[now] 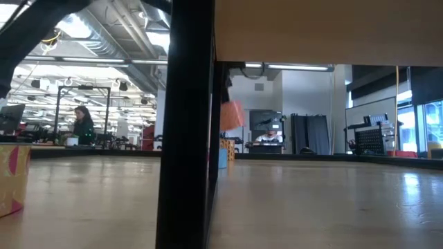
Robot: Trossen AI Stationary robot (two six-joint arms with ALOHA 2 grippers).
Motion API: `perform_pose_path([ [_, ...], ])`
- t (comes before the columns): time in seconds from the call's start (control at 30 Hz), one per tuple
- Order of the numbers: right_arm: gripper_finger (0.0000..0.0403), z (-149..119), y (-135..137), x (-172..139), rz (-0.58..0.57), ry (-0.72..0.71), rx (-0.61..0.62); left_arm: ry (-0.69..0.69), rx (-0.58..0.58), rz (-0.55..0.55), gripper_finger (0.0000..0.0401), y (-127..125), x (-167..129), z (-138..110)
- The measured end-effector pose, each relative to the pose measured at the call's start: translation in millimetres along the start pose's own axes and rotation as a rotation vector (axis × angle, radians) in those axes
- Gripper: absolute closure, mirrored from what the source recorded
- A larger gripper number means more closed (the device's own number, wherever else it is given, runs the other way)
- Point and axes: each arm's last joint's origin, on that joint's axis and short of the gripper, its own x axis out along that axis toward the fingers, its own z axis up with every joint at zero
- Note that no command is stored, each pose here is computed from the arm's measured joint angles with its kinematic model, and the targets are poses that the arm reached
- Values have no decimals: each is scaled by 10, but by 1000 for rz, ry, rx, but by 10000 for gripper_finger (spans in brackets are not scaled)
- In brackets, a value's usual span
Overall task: Pick and place cans onto a shelf
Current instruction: Put the canned oranges on the shelf
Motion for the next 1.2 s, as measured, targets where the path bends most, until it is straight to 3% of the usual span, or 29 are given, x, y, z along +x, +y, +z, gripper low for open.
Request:
perform_pose_path([
  [0.3,397,26,-34,38,10,30,-29,115,-35,-36,401,-73,473,-30],
  [0.93,397,26,-32,46,48,64,-39,114,39,30,340,-207,525,80],
  [1.07,397,27,-31,46,50,63,-76,123,39,68,342,-208,421,94],
  [1.2,397,80,-81,34,68,71,-66,60,-3,94,354,-228,-26,207],
])
